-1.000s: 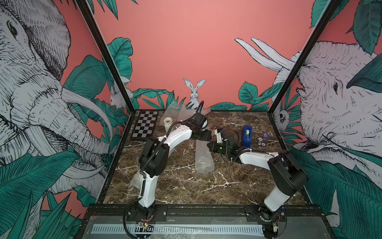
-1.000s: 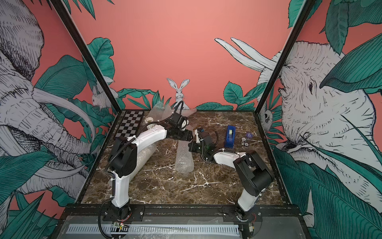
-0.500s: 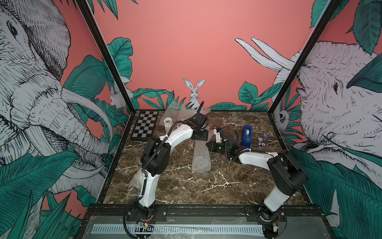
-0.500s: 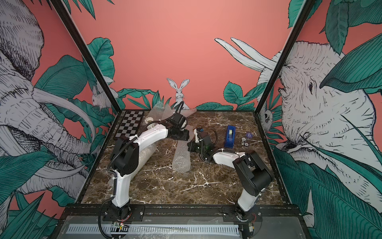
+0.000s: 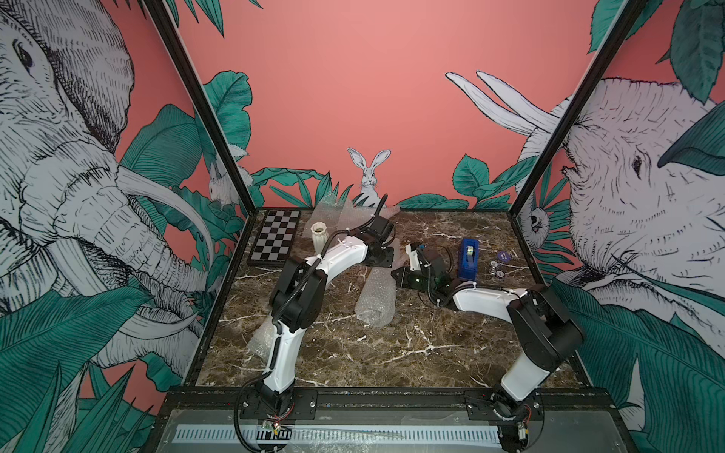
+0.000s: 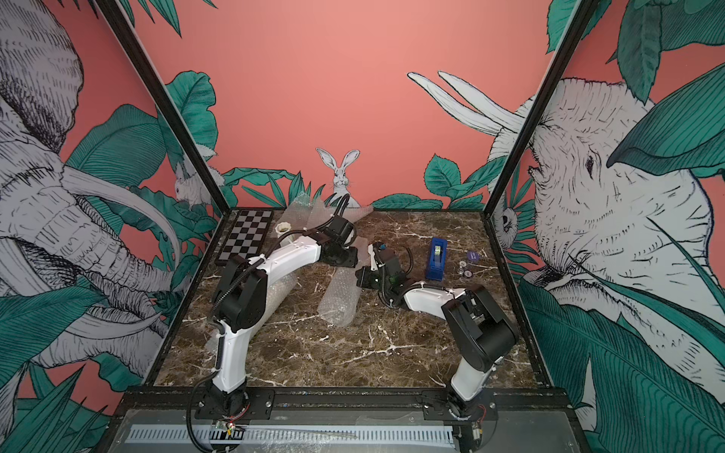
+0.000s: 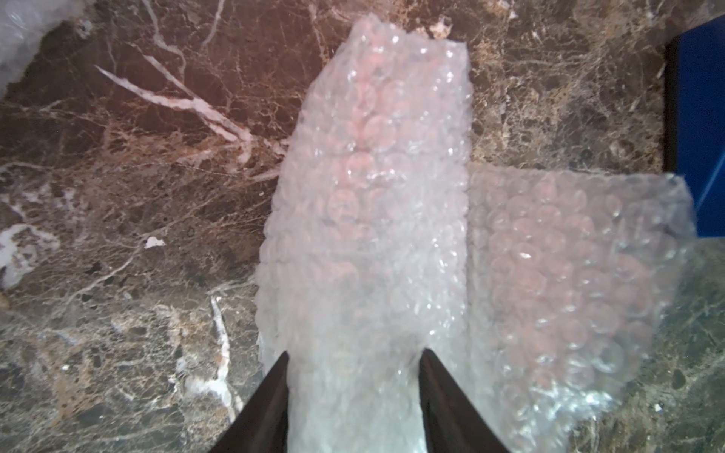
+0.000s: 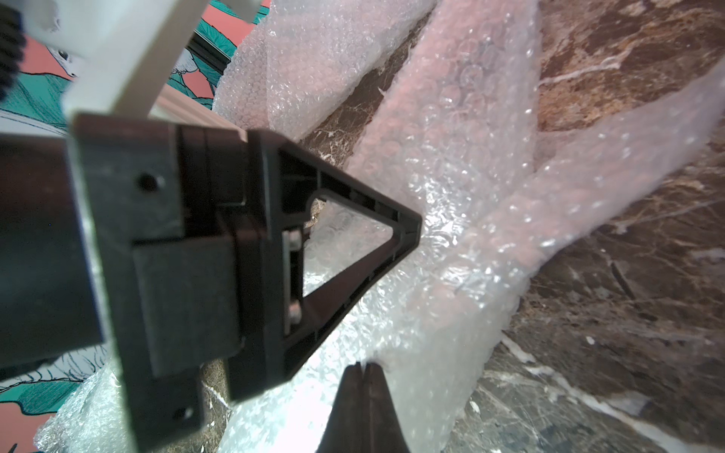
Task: Wrap vases in bubble wrap
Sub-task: Wrap the vase in bubble wrap.
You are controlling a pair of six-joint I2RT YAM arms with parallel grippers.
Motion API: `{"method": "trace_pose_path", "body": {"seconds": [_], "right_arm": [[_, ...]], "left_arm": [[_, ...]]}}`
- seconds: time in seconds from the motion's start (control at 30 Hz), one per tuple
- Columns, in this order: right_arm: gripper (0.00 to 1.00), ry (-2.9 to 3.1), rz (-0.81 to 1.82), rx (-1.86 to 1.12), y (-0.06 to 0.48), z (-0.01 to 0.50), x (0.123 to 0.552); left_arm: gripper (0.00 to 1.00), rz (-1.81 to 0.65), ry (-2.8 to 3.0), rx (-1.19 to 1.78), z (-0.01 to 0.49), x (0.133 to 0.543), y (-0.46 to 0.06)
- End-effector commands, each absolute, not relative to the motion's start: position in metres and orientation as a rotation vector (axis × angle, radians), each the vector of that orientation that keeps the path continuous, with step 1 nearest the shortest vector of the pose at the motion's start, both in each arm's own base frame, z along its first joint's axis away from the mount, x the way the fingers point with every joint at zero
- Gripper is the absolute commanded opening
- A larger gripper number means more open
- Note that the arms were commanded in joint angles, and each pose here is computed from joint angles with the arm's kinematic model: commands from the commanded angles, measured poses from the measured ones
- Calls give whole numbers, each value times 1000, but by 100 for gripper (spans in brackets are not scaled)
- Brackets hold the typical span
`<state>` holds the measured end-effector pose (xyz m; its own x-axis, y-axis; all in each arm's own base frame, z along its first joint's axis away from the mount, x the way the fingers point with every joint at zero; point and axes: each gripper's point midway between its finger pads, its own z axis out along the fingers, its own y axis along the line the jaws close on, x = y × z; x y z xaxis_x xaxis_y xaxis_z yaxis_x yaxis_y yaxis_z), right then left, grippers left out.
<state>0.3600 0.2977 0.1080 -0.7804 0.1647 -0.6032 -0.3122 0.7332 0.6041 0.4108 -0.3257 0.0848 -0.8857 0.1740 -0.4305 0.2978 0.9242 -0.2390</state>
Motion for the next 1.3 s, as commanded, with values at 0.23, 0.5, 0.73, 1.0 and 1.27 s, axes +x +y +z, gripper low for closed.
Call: {"method": "trace_pose_path", "body": {"seconds": [0.23, 0.5, 0.73, 1.0, 1.27], "right_arm": [[0, 2184, 1041, -165, 315, 128, 362], [0, 2183, 1078, -161, 317, 116, 357], [0, 2156, 1095, -181, 320, 120, 357], [0, 2074, 1147, -210, 327, 135, 359], [0, 2057, 1154, -193, 328, 135, 364]], "left_arm": [[60, -684, 2718, 293, 104, 378, -339], [70, -741, 2684, 286, 112, 373, -338], [76, -755, 2702, 316, 103, 367, -338], [70, -635, 2784, 325, 69, 367, -327], [57, -495, 2824, 319, 50, 369, -313]]}}
